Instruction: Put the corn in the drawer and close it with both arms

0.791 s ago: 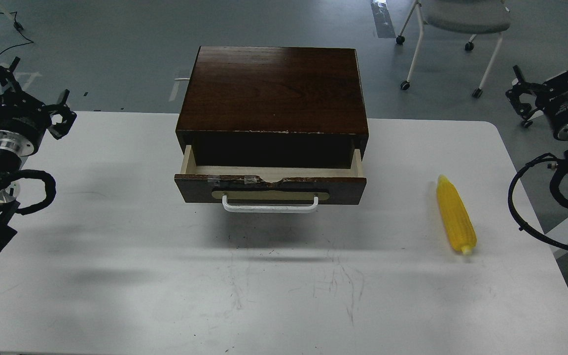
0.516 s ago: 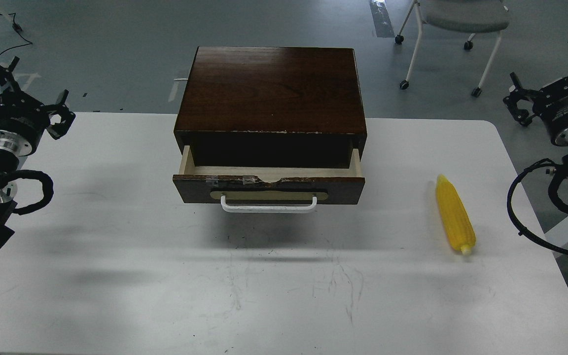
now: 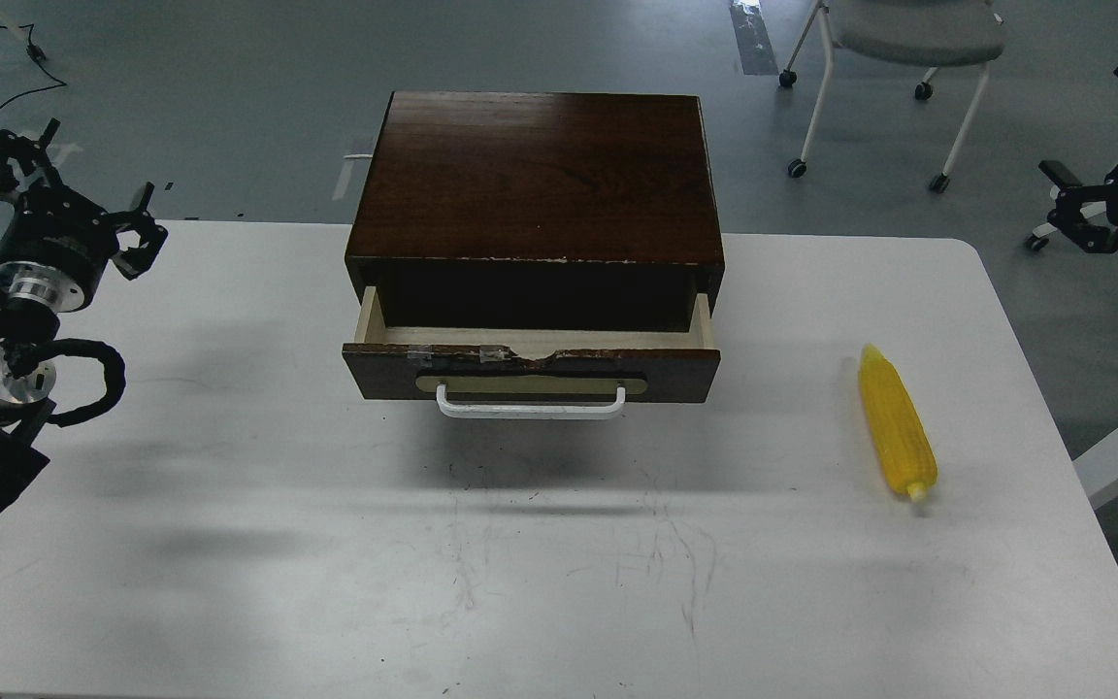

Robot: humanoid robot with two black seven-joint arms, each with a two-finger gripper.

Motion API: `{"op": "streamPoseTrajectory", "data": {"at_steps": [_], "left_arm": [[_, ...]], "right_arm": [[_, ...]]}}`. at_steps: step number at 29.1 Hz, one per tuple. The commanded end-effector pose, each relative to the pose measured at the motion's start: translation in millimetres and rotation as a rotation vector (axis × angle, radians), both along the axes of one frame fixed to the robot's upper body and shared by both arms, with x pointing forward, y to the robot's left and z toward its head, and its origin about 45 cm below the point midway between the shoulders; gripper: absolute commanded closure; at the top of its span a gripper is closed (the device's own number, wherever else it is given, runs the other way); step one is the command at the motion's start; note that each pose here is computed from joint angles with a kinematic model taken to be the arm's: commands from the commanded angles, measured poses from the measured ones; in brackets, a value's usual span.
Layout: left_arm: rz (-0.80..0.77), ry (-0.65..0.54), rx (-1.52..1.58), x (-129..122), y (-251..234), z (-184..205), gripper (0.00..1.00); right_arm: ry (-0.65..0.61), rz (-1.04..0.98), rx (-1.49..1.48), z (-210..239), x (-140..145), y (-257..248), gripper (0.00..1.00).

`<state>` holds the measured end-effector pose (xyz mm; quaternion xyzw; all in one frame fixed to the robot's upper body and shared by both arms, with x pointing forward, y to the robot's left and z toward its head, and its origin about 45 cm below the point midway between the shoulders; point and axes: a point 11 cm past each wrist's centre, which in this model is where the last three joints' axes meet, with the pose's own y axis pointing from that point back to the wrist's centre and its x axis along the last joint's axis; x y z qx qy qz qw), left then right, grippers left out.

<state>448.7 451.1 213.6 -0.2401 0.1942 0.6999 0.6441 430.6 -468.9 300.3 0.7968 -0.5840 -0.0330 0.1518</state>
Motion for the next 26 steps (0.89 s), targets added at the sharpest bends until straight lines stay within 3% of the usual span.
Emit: {"op": "streamPoseTrajectory", "data": {"at_steps": [1, 5, 9, 17, 22, 26], "left_arm": [[0.011, -0.025, -0.009, 3, 3, 9, 0.02], [0.014, -0.036, -0.004, 5, 5, 16, 0.02], [0.017, -0.041, -0.004, 6, 6, 17, 0.02], [0.043, -0.049, 0.016, 0, 18, 20, 0.02], [0.097, -0.037, 0.04, -6, 38, 20, 0.02], [0.1, -0.036, 0.042, -6, 39, 20, 0.02]], "right_arm": [[0.078, 0.185, -0.244, -2, -16, 19, 0.0], [0.179, 0.413, -0.609, -32, -44, 47, 0.0], [0.215, 0.502, -0.818, -47, -53, 62, 0.0], [0.287, 0.671, -0.991, -101, -60, 88, 0.0], [0.325, 0.673, -1.019, -116, -59, 82, 0.0], [0.338, 0.716, -1.024, -132, -58, 97, 0.09]]}}
